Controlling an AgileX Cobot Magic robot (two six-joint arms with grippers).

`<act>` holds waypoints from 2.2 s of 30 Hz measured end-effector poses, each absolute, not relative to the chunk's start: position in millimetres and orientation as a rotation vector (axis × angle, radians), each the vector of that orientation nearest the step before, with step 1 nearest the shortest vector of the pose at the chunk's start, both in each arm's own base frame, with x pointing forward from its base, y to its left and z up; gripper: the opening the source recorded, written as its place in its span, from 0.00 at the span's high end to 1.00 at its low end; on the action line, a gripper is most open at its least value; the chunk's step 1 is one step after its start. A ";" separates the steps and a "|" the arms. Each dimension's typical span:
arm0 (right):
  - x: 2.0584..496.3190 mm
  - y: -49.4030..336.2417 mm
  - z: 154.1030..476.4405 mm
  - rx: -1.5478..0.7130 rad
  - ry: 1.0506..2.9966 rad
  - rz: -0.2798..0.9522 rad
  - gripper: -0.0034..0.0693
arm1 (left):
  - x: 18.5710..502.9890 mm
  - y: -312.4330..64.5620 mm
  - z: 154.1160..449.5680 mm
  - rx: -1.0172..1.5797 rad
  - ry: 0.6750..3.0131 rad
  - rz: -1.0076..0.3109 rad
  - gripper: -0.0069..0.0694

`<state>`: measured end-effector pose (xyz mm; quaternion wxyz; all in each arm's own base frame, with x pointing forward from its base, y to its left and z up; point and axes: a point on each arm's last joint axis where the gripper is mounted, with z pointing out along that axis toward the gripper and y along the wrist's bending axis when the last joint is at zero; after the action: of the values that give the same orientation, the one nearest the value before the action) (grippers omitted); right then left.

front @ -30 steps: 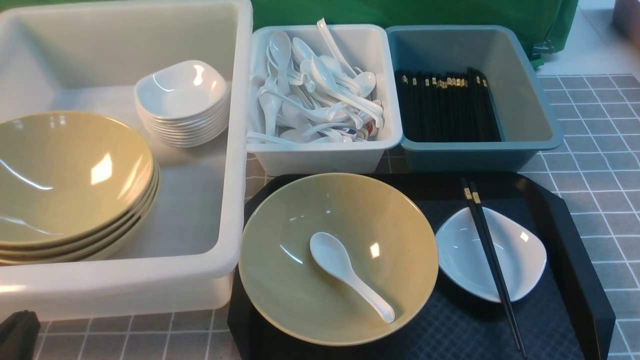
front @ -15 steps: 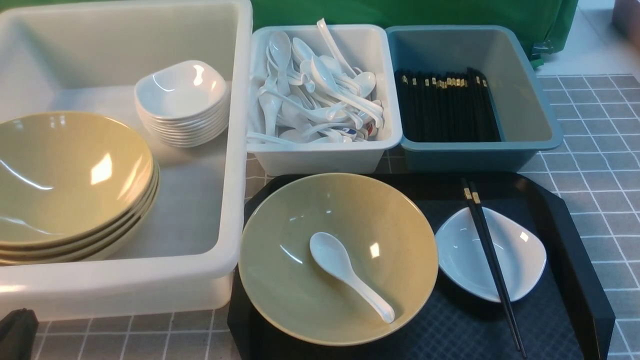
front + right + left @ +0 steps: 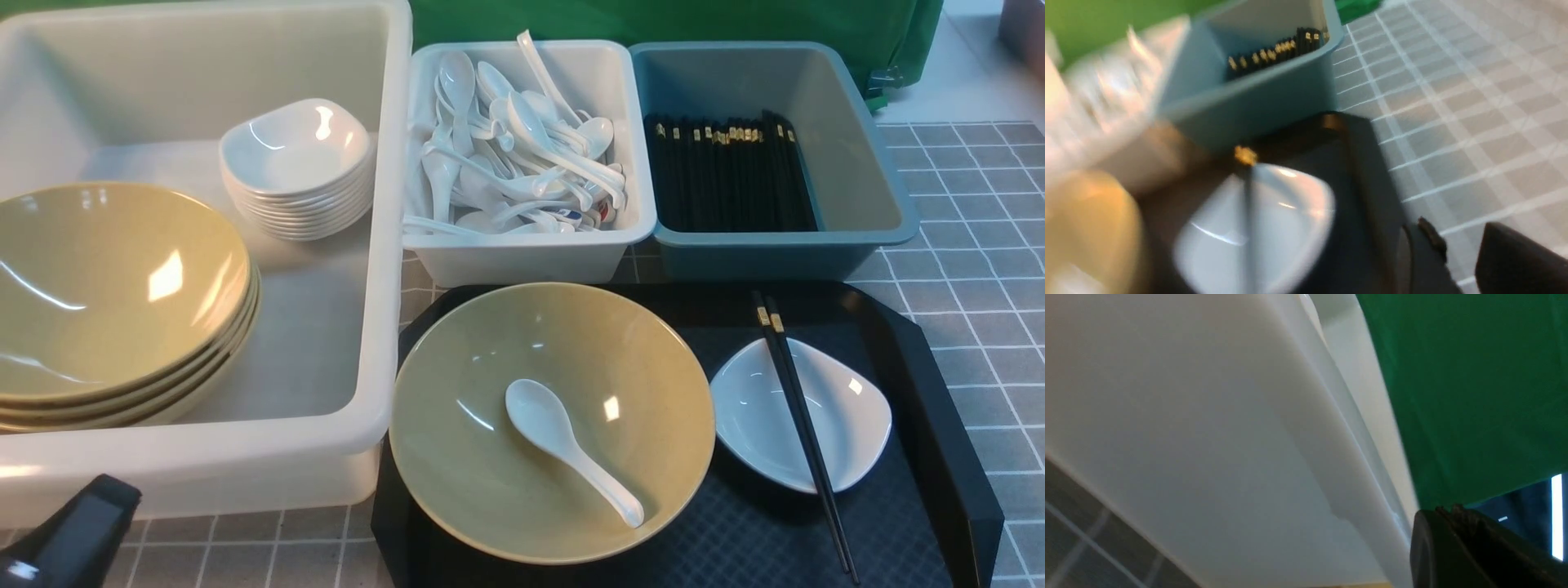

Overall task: On grey table put chopsticks spoon bowls plates into blue grey white boxes.
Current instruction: 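Move the grippers toward the tableware on the black tray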

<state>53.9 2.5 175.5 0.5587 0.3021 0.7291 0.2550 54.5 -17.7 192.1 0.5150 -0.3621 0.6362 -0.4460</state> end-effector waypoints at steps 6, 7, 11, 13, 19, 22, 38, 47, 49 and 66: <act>53.9 4.3 175.6 0.986 1.626 0.839 0.63 | 54.6 -17.9 194.6 -0.956 1.468 -1.174 0.92; 53.9 4.2 175.6 0.976 1.630 0.830 0.63 | 54.7 -17.8 194.8 -0.962 1.463 -1.179 0.92; 53.9 4.4 175.6 0.947 1.642 0.812 0.63 | 54.5 -18.3 195.1 -0.955 1.467 -1.182 0.92; 53.9 5.4 176.1 0.928 1.648 0.820 0.63 | 53.0 -20.4 201.7 -0.877 1.496 -1.152 0.92; 47.0 10.5 229.0 0.490 1.657 0.686 0.68 | 34.8 -27.7 281.6 -0.357 1.516 -0.867 0.92; 47.4 12.1 262.0 0.329 1.676 0.597 0.79 | 40.0 -29.2 307.6 -0.229 1.595 -0.735 0.92; 183.4 54.8 347.6 -0.590 2.563 0.143 0.91 | 145.2 -28.4 375.3 0.396 2.443 -0.154 0.92; 221.0 93.3 316.9 -0.779 2.682 0.074 0.91 | 183.5 -87.6 367.8 0.806 2.421 -0.221 0.92; 235.3 103.5 300.5 -0.779 2.713 0.070 0.91 | 197.6 -110.7 364.0 0.913 2.391 -0.206 0.92; 295.7 124.8 219.5 -0.388 2.845 0.011 0.33 | 240.4 -180.5 319.6 1.111 2.330 -0.201 0.92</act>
<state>295.7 124.8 219.5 0.1347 -0.1339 0.9818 0.0039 240.4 -180.5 319.6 0.2729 0.4127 0.8658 -0.0747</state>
